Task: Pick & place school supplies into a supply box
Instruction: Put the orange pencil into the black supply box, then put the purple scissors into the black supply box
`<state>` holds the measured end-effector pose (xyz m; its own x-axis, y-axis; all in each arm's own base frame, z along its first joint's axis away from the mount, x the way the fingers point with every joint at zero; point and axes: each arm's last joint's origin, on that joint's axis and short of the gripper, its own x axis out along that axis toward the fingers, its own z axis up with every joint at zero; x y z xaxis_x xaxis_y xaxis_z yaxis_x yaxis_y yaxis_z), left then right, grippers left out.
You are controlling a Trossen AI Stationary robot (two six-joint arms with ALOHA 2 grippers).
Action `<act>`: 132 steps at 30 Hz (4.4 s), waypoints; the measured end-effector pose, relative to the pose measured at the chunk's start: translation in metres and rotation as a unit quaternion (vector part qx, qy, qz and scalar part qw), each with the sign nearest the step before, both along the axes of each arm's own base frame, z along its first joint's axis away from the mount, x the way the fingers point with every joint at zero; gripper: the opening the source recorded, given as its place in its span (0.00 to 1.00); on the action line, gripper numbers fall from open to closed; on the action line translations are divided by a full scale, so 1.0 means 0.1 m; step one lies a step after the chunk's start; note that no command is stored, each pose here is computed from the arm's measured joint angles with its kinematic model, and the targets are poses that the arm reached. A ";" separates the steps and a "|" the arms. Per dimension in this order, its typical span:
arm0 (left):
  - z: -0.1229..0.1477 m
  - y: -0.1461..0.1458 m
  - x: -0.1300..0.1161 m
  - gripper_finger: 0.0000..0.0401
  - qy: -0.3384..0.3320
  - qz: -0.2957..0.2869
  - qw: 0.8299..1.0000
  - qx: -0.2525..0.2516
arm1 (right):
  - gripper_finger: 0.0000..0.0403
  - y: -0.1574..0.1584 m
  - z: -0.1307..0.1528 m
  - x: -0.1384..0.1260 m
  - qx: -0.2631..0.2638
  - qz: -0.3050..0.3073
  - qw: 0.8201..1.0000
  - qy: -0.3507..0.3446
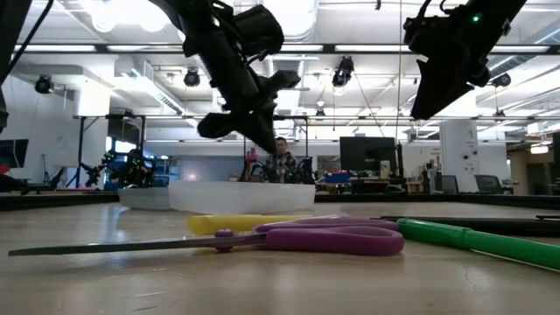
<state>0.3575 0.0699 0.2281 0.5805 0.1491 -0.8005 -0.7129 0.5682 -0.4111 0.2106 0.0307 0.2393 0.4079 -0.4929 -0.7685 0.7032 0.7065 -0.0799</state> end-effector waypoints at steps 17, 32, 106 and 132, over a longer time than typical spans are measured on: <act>-0.40 -0.03 -0.11 0.00 -0.022 0.041 0.999 -0.014 | 0.45 0.00 -0.03 0.01 0.001 0.002 1.000 -0.006; -0.43 -0.30 -0.04 0.00 -0.061 0.025 0.998 -0.004 | 0.45 0.01 -0.02 0.05 0.004 0.003 1.000 -0.028; -0.14 -1.13 -0.49 0.29 0.066 0.006 0.998 0.018 | 0.45 0.32 -0.30 0.78 0.093 0.382 0.919 -0.019; -0.42 -2.02 -1.59 0.29 0.003 -0.059 0.998 0.003 | 0.39 1.44 -0.80 1.71 0.124 0.439 0.875 0.164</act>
